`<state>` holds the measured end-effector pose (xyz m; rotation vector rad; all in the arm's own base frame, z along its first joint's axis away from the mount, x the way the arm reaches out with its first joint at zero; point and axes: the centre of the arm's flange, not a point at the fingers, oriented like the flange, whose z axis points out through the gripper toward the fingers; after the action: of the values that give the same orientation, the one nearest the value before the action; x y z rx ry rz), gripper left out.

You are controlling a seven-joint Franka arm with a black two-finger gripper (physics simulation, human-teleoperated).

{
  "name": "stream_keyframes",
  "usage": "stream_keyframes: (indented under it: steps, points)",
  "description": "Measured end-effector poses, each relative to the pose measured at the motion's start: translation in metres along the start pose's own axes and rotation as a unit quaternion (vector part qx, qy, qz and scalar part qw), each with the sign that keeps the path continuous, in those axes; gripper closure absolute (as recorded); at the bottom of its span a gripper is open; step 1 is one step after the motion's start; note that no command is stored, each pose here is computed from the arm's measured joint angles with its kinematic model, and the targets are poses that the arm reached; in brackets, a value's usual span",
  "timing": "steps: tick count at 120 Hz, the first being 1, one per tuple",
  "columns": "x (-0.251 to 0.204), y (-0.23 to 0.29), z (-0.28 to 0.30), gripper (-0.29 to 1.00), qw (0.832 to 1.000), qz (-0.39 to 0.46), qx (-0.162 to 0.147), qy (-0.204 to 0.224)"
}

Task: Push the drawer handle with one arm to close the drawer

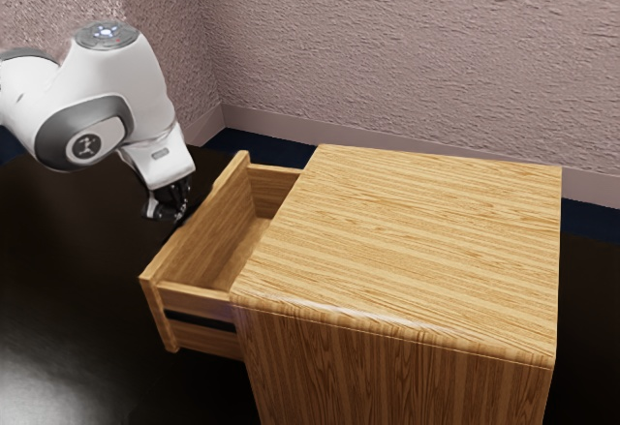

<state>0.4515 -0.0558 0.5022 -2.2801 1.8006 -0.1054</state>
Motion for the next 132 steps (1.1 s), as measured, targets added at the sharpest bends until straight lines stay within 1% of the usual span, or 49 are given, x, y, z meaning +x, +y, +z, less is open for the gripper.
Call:
stream_keyframes:
  steps: [40,72,106,132]
  points:
    - [0.023,0.006,-0.006,0.79,1.000,0.012,0.006,0.015]
    - [0.042,0.005,-0.004,0.79,1.000,0.019,0.010,0.014]
    - [0.062,0.002,-0.008,0.79,0.999,0.026,0.021,0.016]
    - [0.073,0.003,-0.012,0.78,0.999,0.025,0.032,0.031]
